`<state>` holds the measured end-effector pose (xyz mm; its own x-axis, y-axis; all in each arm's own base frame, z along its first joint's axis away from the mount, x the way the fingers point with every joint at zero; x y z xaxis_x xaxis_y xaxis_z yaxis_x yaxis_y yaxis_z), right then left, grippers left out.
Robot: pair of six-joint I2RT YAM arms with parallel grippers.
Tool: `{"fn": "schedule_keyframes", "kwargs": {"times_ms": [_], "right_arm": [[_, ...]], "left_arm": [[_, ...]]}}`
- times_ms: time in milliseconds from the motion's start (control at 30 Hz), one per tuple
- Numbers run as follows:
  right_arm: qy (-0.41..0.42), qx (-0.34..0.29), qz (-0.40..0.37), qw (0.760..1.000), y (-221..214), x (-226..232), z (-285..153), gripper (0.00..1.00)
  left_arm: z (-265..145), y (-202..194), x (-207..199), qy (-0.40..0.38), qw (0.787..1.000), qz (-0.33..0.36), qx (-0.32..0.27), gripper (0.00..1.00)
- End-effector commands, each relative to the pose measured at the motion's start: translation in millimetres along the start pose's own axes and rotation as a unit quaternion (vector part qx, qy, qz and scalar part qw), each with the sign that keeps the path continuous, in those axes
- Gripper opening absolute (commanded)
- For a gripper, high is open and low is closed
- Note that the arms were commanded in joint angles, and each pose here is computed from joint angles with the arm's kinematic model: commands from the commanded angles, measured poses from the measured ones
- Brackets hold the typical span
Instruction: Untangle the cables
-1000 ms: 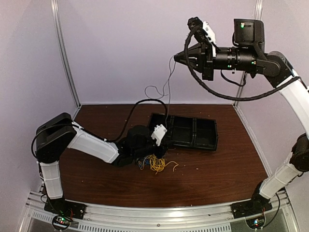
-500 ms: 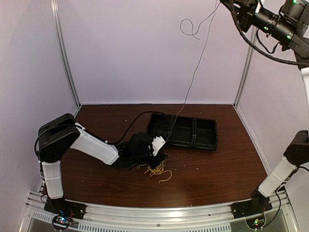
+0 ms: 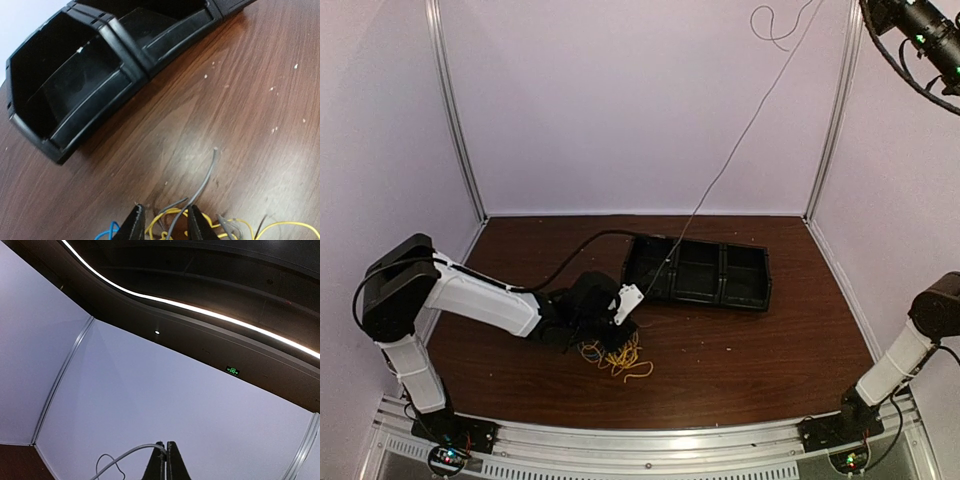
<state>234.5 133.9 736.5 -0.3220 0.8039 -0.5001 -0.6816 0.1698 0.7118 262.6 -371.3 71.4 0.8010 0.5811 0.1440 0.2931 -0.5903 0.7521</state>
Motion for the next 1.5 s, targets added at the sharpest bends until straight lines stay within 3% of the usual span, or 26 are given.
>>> {"fn": "schedule_keyframes", "kwargs": {"times_ms": [0,200,333,467,700,833,1033,1133,1167,1200,1300,1400,1467], "right_arm": [[-0.085,-0.037,-0.025,0.995,32.5,-35.3,-18.2,0.00],[-0.098,-0.006,-0.031,0.995,20.0,-41.5,-24.2,0.00],[-0.040,0.108,-0.023,0.993,-53.7,-11.5,-22.6,0.00],[0.035,0.223,0.014,0.974,-138.4,39.7,-50.6,0.00],[0.162,0.373,0.058,0.912,-246.9,133.8,-141.9,0.00],[0.259,0.439,0.057,0.859,-293.0,189.7,-209.4,0.00],[0.323,0.552,0.015,0.769,-377.2,238.6,-299.8,0.00],[0.344,0.574,0.009,0.743,-390.5,250.7,-324.8,0.00],[0.349,0.579,0.007,0.737,-393.2,252.5,-329.9,0.02],[0.350,0.585,0.006,0.732,-395.8,253.1,-332.3,0.12],[0.372,0.584,0.011,0.722,-393.7,254.8,-329.4,0.52],[0.407,0.547,0.051,0.730,-374.0,259.9,-307.2,0.68],[0.422,0.520,0.081,0.738,-362.0,265.7,-288.3,0.72]], "left_arm": [[-23.4,-37.0,29.0,0.060,0.996,-0.018,0.058,0.32],[-50.6,-61.9,55.7,0.108,0.990,-0.075,0.059,0.32],[-71.1,-54.1,70.8,0.142,0.985,-0.098,0.028,0.31],[-83.7,-52.7,82.3,0.172,0.978,-0.112,0.015,0.31],[-97.7,-57.4,89.7,0.184,0.974,-0.131,-0.003,0.30],[-108.4,-46.4,88.5,0.172,0.973,-0.145,-0.045,0.30],[-122.7,-21.2,92.2,0.171,0.971,-0.143,-0.084,0.30],[-129.2,-8.5,95.5,0.175,0.971,-0.134,-0.092,0.30],[-131.3,-4.6,96.3,0.176,0.971,-0.131,-0.096,0.30],[-133.7,-0.4,97.2,0.177,0.970,-0.130,-0.101,0.30],[-138.2,8.1,99.2,0.180,0.970,-0.125,-0.110,0.30],[-138.8,10.8,99.2,0.178,0.970,-0.126,-0.111,0.31],[-137.2,10.4,97.8,0.173,0.970,-0.134,-0.108,0.33]]}}
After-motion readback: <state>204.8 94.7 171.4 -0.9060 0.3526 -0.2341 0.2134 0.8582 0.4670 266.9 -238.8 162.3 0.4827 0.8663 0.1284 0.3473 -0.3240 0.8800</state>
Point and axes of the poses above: each gripper's point midway between its finger pads, its own z axis out along the fingers, its own x axis along the line the jaws close on, y = z × x, the point moved 2 cm from there along -z, back along the fingers, and after that the axes turned 1 degree about -z, right-handed, at the moved point
